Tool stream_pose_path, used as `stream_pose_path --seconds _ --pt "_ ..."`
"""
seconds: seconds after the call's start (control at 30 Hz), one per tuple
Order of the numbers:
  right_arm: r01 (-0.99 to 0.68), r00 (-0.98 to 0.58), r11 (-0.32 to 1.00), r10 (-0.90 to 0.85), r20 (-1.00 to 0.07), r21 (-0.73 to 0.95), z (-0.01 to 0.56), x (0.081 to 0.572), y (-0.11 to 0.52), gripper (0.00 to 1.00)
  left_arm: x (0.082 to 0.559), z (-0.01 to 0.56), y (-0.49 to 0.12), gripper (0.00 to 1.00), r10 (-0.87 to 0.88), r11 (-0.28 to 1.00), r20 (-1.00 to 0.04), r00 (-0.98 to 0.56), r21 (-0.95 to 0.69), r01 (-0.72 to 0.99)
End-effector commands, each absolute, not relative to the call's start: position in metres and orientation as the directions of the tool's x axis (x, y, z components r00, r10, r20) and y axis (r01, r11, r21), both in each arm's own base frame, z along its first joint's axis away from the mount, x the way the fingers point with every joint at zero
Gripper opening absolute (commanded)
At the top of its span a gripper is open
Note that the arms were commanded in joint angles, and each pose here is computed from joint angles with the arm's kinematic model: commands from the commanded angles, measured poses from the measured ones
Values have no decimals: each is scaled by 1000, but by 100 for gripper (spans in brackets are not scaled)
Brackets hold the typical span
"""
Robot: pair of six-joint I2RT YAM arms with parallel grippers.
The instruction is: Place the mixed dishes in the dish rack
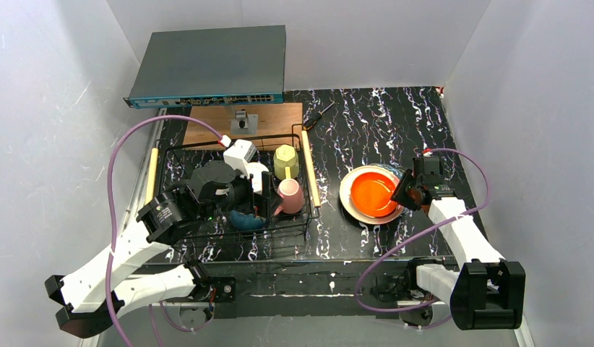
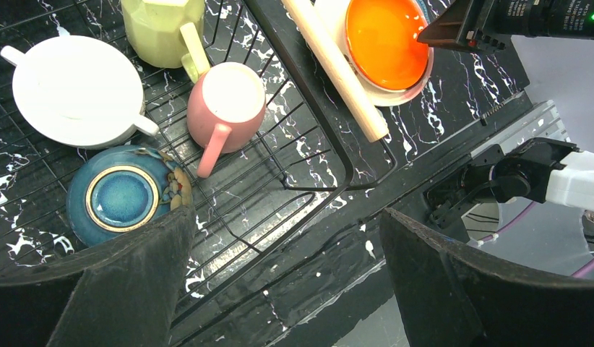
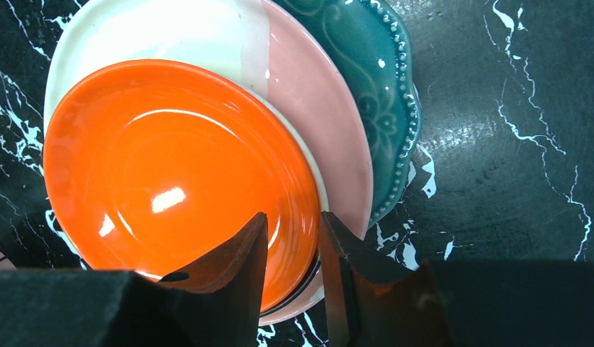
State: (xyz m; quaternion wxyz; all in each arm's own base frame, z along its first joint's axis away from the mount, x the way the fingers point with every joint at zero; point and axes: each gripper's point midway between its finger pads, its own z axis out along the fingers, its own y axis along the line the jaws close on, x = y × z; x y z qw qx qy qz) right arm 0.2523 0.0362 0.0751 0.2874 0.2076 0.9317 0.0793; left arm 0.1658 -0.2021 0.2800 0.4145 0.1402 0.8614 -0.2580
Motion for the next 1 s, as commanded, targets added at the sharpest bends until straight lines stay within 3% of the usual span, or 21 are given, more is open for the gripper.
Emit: stream_pose_path --seconds 0.0,0.73,0.97 --pt "280 -747 912 404 -528 301 83 258 43 40 165 285 -199 98 29 827 -800 -599 -318 464" --pt "351 -771 927 365 -522 129 75 260 27 39 163 281 -202 98 30 819 -792 -610 -330 469" --pt "354 -773 933 329 -542 61 80 259 28 22 163 281 -200 98 32 819 -795 -606 -326 471"
